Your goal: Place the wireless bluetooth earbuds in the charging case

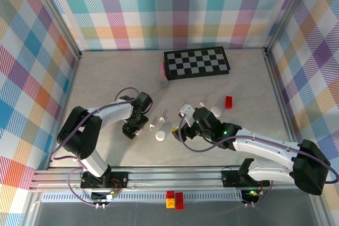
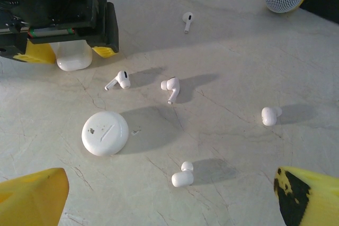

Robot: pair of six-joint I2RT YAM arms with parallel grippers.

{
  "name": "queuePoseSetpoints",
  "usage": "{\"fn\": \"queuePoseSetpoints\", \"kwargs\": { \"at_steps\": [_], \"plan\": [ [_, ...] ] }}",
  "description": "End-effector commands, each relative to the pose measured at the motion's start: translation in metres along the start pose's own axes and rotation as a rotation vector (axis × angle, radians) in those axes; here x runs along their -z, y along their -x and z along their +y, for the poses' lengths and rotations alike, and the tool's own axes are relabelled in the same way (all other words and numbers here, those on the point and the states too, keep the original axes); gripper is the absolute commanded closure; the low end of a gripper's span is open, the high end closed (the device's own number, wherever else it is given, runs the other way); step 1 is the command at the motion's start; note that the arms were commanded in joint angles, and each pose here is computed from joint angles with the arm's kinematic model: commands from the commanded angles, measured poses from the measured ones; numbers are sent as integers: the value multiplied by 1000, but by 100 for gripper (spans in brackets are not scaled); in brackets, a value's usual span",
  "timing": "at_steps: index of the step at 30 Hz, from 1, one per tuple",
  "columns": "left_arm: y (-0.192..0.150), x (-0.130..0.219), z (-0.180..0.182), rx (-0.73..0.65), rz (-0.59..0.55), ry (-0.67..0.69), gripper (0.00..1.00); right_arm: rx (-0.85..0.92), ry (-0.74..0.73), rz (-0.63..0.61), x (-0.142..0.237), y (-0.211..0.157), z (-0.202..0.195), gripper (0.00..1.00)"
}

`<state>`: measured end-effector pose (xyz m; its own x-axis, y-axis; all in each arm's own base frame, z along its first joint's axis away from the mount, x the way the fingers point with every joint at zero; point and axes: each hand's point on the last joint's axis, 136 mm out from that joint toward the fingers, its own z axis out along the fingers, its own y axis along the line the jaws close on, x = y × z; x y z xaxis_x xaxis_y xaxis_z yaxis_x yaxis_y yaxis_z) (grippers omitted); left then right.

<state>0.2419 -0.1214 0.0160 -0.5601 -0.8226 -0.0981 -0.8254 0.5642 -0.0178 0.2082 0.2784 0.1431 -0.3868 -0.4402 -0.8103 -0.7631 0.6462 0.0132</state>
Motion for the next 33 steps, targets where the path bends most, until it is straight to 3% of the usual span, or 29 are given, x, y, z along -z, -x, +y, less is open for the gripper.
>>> {"fn": "queuePoseSetpoints", "kwargs": {
  "at_steps": [1,11,18,23,27,33],
  "plan": [
    [-3,-6,5,32,26,13,32,-10,-4,-16,5,5,0,1],
    [0,2,3,24,12,-10,55,-26,-40,-40,11,11,-6,1],
    [32,54,-11,-144,-198,-48,56,-203,-13,-100,29,30,-19,1],
    [37,98,-61,-415,-297,-292,54,-421,-14,-99,45,36,-45,1],
    [32,148,-97,-706,-415,-493,52,-563,5,-96,59,41,-65,1],
    [16,220,-124,-1130,-639,-741,59,-727,-7,-39,71,39,-93,1]
  ]
}}
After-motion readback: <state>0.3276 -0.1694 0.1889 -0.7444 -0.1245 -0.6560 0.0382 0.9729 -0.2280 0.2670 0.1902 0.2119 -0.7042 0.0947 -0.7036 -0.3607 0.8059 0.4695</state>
